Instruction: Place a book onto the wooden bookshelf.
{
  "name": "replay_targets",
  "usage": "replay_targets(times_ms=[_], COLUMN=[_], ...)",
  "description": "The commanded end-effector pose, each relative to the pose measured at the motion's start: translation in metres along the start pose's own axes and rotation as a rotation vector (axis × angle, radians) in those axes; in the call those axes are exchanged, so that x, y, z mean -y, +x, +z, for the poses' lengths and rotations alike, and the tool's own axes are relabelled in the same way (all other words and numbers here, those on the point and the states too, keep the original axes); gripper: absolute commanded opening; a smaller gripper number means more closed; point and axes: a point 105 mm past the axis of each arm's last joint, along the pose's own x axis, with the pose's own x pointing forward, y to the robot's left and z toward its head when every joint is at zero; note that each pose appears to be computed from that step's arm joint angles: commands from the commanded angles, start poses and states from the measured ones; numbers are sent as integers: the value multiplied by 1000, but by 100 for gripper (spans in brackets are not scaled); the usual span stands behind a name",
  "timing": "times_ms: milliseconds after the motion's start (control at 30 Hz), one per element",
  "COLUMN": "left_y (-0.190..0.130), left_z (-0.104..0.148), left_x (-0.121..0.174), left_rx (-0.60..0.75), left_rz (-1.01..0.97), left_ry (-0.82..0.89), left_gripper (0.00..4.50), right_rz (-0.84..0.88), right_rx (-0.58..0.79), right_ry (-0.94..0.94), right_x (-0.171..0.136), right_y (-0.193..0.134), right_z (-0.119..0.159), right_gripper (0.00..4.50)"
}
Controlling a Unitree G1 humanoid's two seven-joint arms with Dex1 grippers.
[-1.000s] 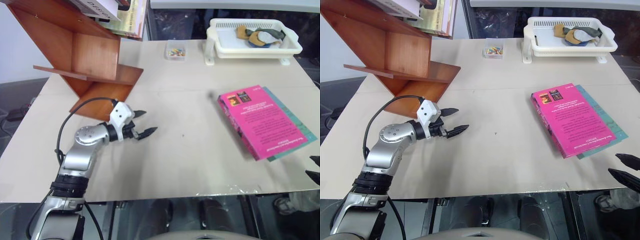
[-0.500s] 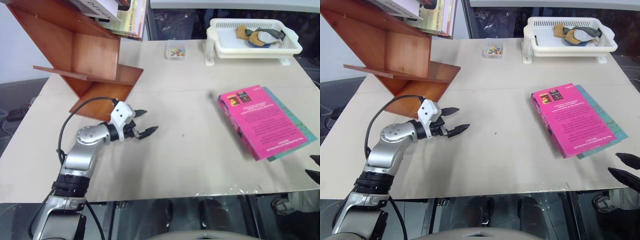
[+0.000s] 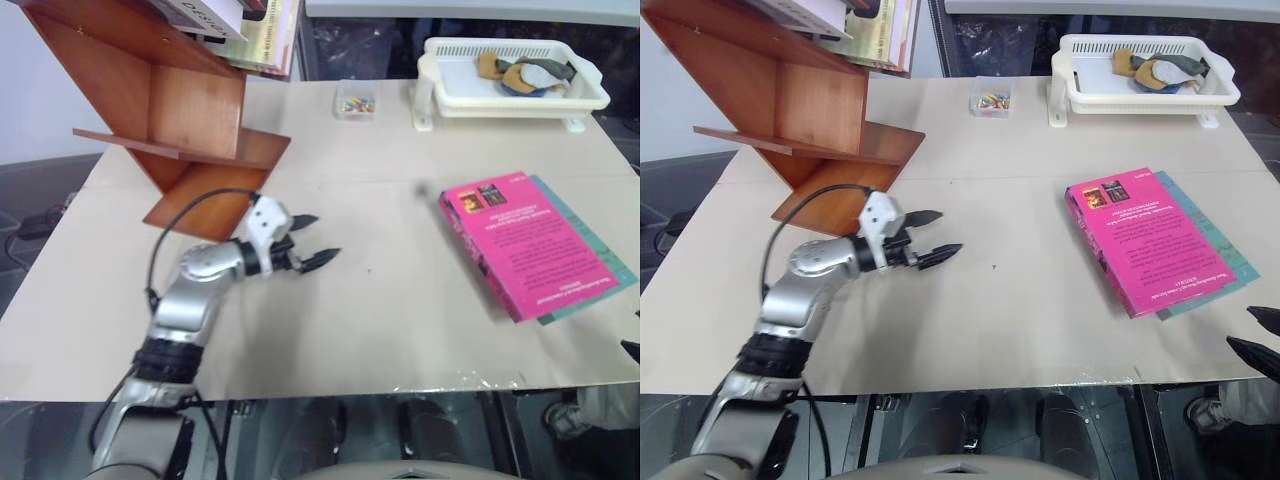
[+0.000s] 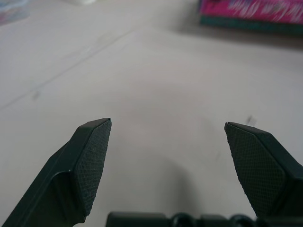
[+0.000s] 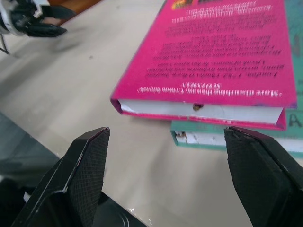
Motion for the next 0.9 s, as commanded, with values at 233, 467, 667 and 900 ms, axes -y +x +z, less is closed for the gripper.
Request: replay_targets(times_ms=[233, 467, 667, 900], left_y=[67, 108, 124, 129], left_z=[28, 51, 70, 73], left_x=[34, 63, 83, 103], left_rx=[115, 191, 221, 154], left_rz=[-159, -263, -324, -384], left_ry=[34, -154, -298, -427], left_gripper=[423, 423, 423, 423], right_rz=[8, -53, -82, -174], right_rx=[33, 4, 7, -11], right_ry=[-81, -101, -112, -166], right_x=[-25, -29, -31, -29], right_y=[-4, -15, -19, -25], right_z=[22, 24, 22, 26], right_gripper=[393, 393, 393, 393])
